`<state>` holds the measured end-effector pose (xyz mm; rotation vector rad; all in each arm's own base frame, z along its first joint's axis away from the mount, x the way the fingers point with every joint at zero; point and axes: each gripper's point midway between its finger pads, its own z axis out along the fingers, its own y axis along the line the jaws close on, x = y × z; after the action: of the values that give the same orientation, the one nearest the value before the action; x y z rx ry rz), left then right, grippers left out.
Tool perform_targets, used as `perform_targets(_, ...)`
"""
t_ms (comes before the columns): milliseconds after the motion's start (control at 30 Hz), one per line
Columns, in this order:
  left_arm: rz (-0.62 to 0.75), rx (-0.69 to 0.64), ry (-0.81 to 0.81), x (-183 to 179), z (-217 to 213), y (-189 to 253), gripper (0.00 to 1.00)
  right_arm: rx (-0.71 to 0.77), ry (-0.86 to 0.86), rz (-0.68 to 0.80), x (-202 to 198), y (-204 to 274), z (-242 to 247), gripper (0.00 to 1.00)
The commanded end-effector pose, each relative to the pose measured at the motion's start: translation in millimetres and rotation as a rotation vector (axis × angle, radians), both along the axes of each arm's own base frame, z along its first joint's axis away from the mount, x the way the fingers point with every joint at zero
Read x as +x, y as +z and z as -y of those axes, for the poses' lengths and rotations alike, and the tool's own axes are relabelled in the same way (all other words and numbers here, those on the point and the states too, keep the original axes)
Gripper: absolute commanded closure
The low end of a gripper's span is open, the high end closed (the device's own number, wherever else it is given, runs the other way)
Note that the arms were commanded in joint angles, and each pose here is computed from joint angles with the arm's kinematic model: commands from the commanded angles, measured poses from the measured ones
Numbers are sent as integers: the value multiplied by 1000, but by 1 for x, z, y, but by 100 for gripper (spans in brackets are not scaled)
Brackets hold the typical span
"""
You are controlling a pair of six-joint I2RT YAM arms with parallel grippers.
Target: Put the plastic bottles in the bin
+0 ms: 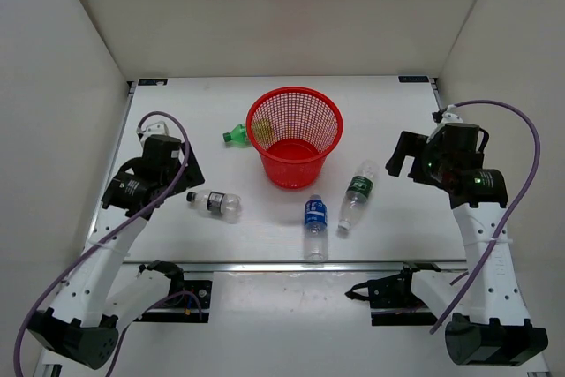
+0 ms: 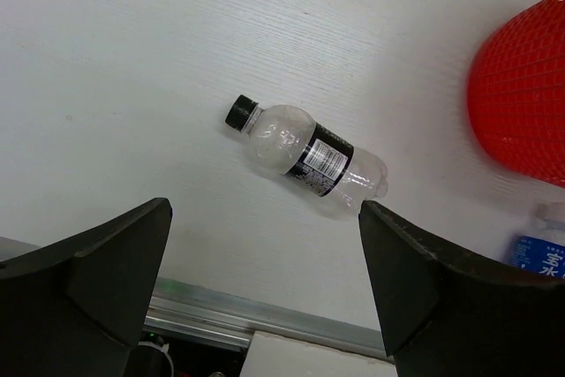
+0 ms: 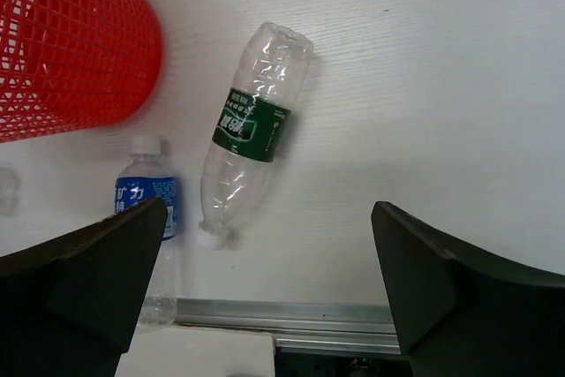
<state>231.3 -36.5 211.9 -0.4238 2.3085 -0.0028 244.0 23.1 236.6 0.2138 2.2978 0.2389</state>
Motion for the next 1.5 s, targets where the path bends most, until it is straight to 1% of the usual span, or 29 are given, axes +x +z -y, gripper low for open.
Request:
perform_targets(0,35,-12,-14,-6,0,6,1,-28,4,53,1,15,0,1)
perform_targets(33,37,-14,-9,-8,-2,5,1,-35,63,76,0,21,-10,1)
perform_targets(167,51,-31,-9,-13,-1,5,1,-19,113,133,2,28,-27,0)
perform_targets(300,45,-45,-28,-19,2,0,1,-35,135,44,2,-2,-48,1)
perform_targets(367,52,-62,-25,-21,4,2,1,-110,64,1,8,-20,-40,1)
perform_targets(433,62,-66,-24,-22,4,3,2,-110,9,-39,12,-32,-38,1)
perform_targets(467,74,-68,-23,-23,3,5,1,-96,-9,-62,15,-44,-37,1)
perform_targets(500,67,-63,-20,-23,2,2,1,-60,-28,-37,22,-40,-40,1)
perform_targets(567,77,-63,-19,-22,1,6,1,12,-59,-62,27,-63,-42,2)
perform_targets(600,70,-56,-15,-22,-1,5,1,52,-68,-45,34,-63,-46,2)
perform_targets(633,70,-60,-26,-21,2,6,1,72,-90,-40,38,-69,-47,1)
perform_targets(733,69,-54,-40,-21,4,10,2,100,-65,-40,43,-86,-65,1)
perform_targets(867,106,-40,-24,-18,-1,25,1,49,-40,-85,48,-119,-78,1)
perform_targets(933,120,-33,-32,-18,-3,33,2,28,-55,-146,49,-145,-72,1)
perform_targets(967,121,-28,-33,-20,-4,35,1,23,-73,-150,51,-148,-69,1)
perform_targets(1000,115,-26,-28,-22,-5,36,1,1,-88,-186,46,-161,-67,1)
perform_targets(1067,123,-19,-15,-23,-7,41,1,-77,-131,-210,44,-173,-55,1)
perform_targets(1133,113,-12,-12,-24,-9,39,2,-100,-136,-229,41,-185,-53,2)
perform_targets(1200,106,-11,-7,-24,-10,39,1,-95,-137,-208,46,-190,-54,7)
perform_targets(1233,110,-8,-12,-23,-10,41,1,-94,-136,-215,46,-193,-55,13)
perform_targets(1267,105,-8,-10,-23,-10,42,2,-106,-147,-217,49,-196,-54,17)
perform_targets(1333,112,-9,-1,-23,-11,44,1,-125,-131,-205,52,-196,-54,36)
perform_targets(1367,116,-8,-9,-23,-9,45,2,-128,-126,-187,56,-192,-55,36)
perform_targets(1400,116,-6,-3,-23,-11,45,1,-143,-128,-179,59,-189,-53,39)
perform_targets(1433,123,-14,-2,-21,-9,46,1,-151,-123,-164,63,-179,-53,43)
perform_targets(1467,122,-17,-3,-21,-9,46,1,-148,-130,-117,76,-159,-52,45)
